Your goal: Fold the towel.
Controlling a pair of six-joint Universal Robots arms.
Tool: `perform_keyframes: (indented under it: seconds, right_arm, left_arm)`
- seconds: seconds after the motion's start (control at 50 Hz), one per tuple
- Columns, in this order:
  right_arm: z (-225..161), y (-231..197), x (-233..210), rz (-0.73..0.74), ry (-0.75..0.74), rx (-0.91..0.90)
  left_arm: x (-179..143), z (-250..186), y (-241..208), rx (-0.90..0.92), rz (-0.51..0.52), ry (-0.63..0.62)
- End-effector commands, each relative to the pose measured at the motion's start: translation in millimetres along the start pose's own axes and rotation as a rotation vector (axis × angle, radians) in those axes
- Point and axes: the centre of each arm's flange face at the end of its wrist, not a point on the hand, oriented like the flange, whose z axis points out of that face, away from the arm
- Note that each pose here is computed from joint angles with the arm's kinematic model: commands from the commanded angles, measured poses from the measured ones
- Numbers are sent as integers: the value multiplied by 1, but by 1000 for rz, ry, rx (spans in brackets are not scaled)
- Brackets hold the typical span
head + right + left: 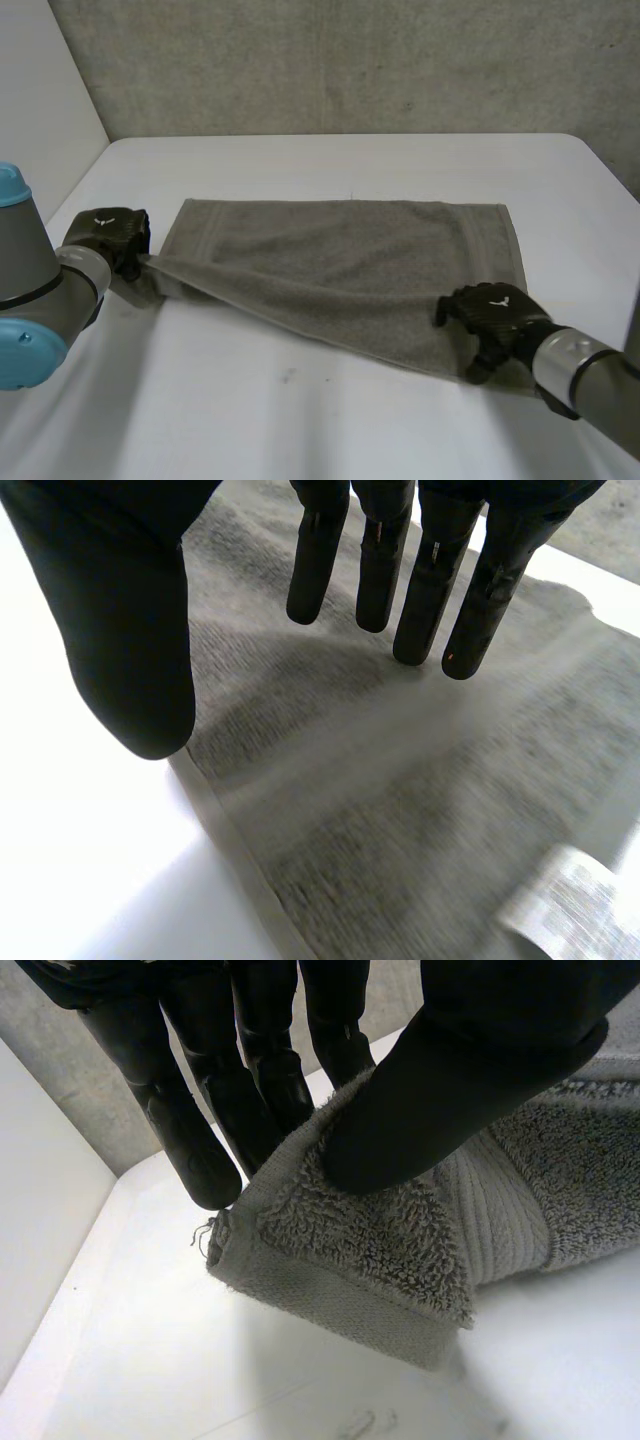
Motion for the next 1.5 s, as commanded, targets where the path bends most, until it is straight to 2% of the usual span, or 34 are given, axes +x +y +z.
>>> perform_keyframes:
  seconds: [0.02,0.3,0.5,0.84,1.5]
  right_arm:
    - [-17,13,33,-37,64,-56]
    - [-25,31,52,11,127,-87]
    - [-25,36,47,12,67,-46]
    - [-17,37,50,-36,84,8]
    - [-14,46,49,-20,68,-31]
  left_arm:
    - [1,-1,2,-9,0,4]
    - [2,-3,4,-18,1,7]
    - [2,-3,5,-21,1,8]
    - [3,-2,7,-25,1,10]
    - [3,-2,9,-30,3,13]
